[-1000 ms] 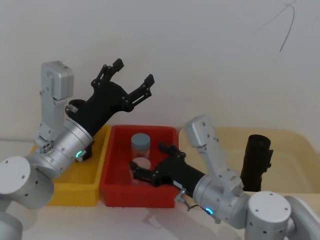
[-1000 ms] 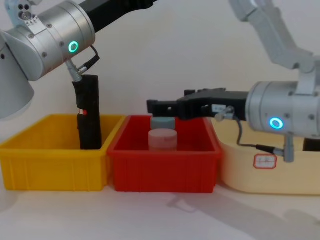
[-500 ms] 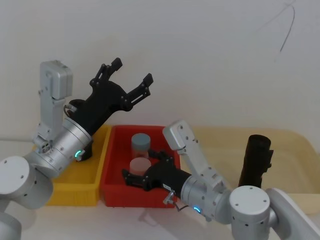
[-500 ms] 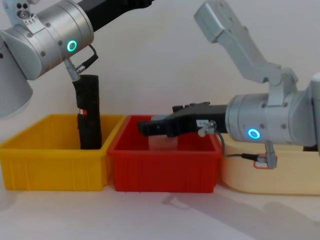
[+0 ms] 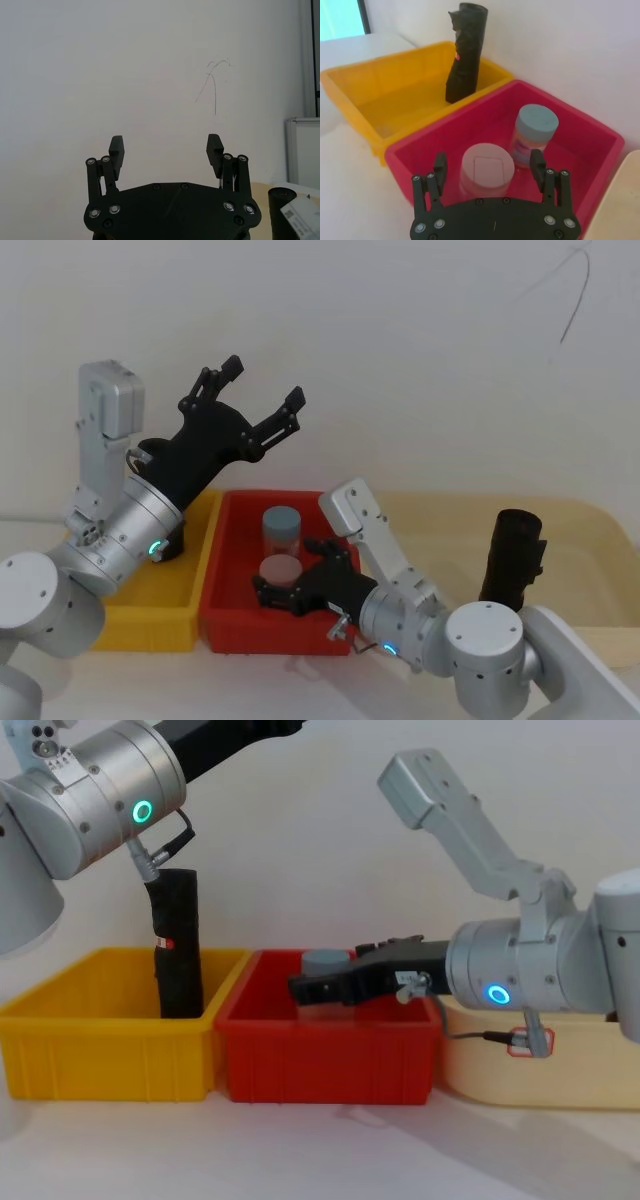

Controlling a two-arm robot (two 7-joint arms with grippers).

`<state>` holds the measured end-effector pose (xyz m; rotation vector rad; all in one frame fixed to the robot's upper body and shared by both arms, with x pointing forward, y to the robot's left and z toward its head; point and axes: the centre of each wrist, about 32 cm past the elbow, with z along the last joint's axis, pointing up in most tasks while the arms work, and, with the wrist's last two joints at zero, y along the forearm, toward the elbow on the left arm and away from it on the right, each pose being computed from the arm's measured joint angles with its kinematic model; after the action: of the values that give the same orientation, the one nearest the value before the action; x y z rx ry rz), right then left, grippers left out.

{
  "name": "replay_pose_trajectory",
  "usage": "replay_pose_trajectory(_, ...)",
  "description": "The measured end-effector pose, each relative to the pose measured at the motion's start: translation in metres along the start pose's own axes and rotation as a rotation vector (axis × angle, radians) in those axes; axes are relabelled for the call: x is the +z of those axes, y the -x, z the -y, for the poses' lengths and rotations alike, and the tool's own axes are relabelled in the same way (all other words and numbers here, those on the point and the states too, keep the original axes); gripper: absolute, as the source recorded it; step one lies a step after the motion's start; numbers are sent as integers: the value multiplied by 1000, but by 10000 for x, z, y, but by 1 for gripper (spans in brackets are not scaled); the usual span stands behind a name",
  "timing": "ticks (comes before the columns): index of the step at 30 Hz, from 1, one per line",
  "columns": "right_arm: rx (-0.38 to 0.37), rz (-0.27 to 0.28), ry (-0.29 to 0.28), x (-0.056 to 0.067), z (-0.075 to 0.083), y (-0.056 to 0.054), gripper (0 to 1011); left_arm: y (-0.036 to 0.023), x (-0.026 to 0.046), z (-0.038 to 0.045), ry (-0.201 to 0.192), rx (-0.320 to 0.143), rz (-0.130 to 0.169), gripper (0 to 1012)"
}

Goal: Pick up the garbage bag with the one hand and transfer it to the other hand.

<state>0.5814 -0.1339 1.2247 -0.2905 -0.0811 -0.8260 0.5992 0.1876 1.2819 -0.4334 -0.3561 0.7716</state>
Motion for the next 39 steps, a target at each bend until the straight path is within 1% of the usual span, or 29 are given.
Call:
replay_pose_trajectory(8,-6,12,27,-12,-52,-27,1001,0,0,0,0,0,0,1000)
replay_pose_trajectory(12,-2,16,50,-9,-83,-36,1001,0,0,0,0,0,0,1000)
replay_pose_trajectory(19,6,21,73,28,-124,-49,997,0,0,0,0,0,0,1000)
replay_pose_trajectory(21,9,22,79,34,-133,-51,977,0,0,0,0,0,0,1001)
replay_pose_trajectory(22,11,23,83,42,-141,-52,929,0,0,1,0,0,0,1000)
replay_pose_trajectory(23,11,23,86,42,-143,-52,908,0,1,1,0,0,0,1000)
replay_pose_trajectory(24,12,24,91,47,-151,-54,908,0,1,1,0,0,0,1000)
replay_pose_trajectory(25,12,24,94,49,-154,-55,870,0,0,0,0,0,0,1001)
replay_pose_trajectory(26,12,24,95,50,-156,-56,853,0,1,0,0,0,0,1000)
replay_pose_trajectory(27,12,24,99,56,-163,-58,799,0,1,0,0,0,0,1001)
replay_pose_trajectory(28,12,24,101,59,-165,-59,790,0,0,1,0,0,0,1001)
replay_pose_trajectory(31,10,22,106,68,-170,-67,696,0,0,1,0,0,0,1000)
replay_pose_trajectory(37,3,17,108,88,-166,-90,690,0,0,0,0,0,0,1000)
replay_pose_trajectory(39,-3,15,101,113,-156,-106,690,0,0,0,0,0,0,1000)
